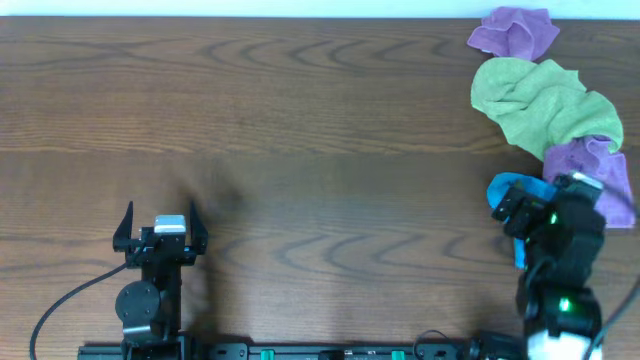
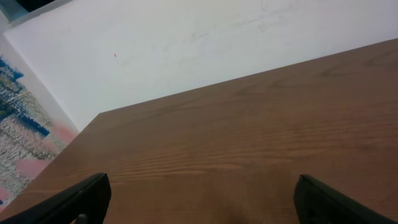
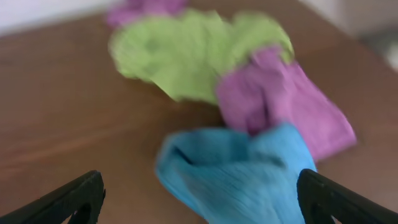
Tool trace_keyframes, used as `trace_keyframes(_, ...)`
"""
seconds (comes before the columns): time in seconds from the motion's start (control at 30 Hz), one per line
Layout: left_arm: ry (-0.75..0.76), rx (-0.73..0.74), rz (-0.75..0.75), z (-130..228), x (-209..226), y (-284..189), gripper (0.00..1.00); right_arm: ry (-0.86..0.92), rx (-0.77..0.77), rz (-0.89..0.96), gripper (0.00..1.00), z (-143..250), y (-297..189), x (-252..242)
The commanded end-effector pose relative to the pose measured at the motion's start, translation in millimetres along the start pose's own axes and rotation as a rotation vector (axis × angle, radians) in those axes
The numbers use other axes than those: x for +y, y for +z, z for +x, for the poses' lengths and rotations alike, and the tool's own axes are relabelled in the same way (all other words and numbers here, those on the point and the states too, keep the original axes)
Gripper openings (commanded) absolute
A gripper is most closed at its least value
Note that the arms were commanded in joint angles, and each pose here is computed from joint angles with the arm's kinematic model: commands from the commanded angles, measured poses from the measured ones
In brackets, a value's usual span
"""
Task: Fold the cloth
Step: 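Reach the right gripper to the blue cloth and grasp it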
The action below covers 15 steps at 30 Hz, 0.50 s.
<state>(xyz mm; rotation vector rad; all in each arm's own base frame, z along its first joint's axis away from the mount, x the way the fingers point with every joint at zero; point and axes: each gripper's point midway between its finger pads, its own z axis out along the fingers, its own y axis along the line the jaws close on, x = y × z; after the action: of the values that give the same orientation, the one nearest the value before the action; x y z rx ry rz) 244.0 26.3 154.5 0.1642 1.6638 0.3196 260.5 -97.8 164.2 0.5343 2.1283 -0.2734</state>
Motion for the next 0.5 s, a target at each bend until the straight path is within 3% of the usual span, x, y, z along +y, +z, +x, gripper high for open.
trace_keyframes(0.0,0.015,0.068,0.014,19,-4,0,0.95,0.058,0.096,0.063,0.99,8,15,-17)
trace_keyframes(0.2,0.015,0.068,0.014,19,-4,0,0.95,-0.004,0.284,-0.015,0.99,45,43,-7)
trace_keyframes(0.47,0.015,0.068,0.014,19,-4,0,0.95,-0.104,0.322,0.143,0.99,54,56,-35)
